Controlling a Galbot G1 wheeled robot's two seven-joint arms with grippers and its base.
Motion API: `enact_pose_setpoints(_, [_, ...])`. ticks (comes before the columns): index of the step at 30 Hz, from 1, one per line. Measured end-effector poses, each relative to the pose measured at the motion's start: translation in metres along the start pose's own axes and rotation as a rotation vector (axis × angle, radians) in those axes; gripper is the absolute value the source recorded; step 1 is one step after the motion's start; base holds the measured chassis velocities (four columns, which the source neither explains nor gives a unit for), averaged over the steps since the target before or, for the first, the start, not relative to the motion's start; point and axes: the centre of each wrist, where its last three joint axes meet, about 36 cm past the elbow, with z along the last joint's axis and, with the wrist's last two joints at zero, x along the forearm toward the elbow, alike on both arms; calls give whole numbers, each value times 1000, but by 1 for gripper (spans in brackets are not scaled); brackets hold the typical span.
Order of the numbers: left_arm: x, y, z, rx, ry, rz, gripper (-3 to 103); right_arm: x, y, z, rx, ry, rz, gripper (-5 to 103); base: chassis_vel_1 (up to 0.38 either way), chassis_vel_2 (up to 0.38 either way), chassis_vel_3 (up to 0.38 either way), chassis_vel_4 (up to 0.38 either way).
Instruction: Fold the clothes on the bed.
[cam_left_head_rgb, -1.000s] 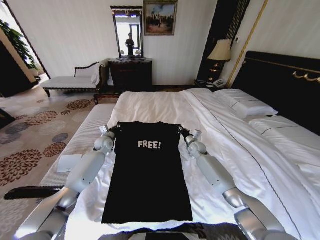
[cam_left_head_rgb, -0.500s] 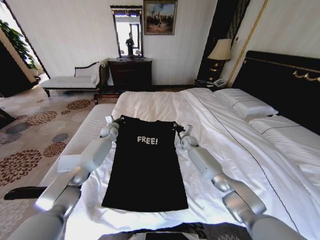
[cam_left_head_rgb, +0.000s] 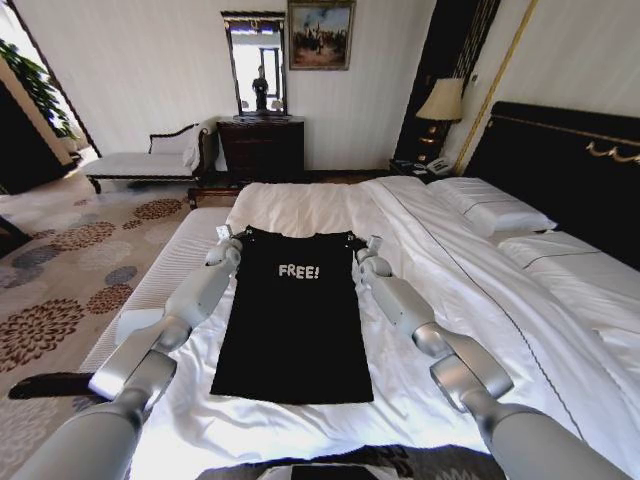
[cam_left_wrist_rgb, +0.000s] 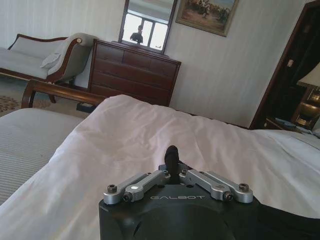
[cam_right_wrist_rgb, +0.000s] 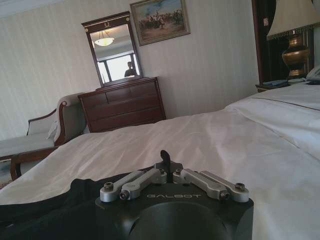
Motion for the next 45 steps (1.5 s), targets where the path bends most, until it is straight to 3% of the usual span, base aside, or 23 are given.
enact_pose_setpoints(5, [5, 2, 19, -12, 2, -3, 2, 4, 0, 9, 14, -2, -1, 1, 0, 0, 0, 0])
enact_pose_setpoints(13, [30, 10, 73, -29, -4, 4, 2, 42, -4, 82, 134, -1, -22, 1, 0, 0, 0, 0])
enact_pose_setpoints(15, [44, 14, 94, -35, -56, 22, 2, 56, -1, 97, 147, -11, -36, 1, 0, 0, 0, 0])
enact_pose_setpoints(23, [92, 21, 142, -38, -144, 40, 2, 98, -6, 122, 177, -74, -47, 1, 0, 0, 0, 0])
enact_pose_setpoints(27, [129, 2, 169, -37, -208, 66, 2, 155, -12, 143, 164, -109, -51, 1, 0, 0, 0, 0])
enact_pose_setpoints(28, [129, 2, 169, -37, -208, 66, 2, 155, -12, 143, 164, -109, -51, 1, 0, 0, 0, 0])
enact_pose_setpoints(30, [157, 1, 196, -51, -206, 74, 2, 186, -9, 167, 197, -100, -65, 1, 0, 0, 0, 0])
enact_pose_setpoints(32, [187, 10, 226, -68, -182, 65, 2, 214, -2, 187, 218, -90, -81, 1, 0, 0, 0, 0])
enact_pose_setpoints(35, [211, 19, 247, -94, -164, 62, 2, 238, 3, 200, 226, -73, -94, 1, 0, 0, 0, 0])
enact_pose_setpoints(45, [265, 31, 262, -83, -150, 51, 2, 295, 10, 219, 244, -55, -123, 1, 0, 0, 0, 0])
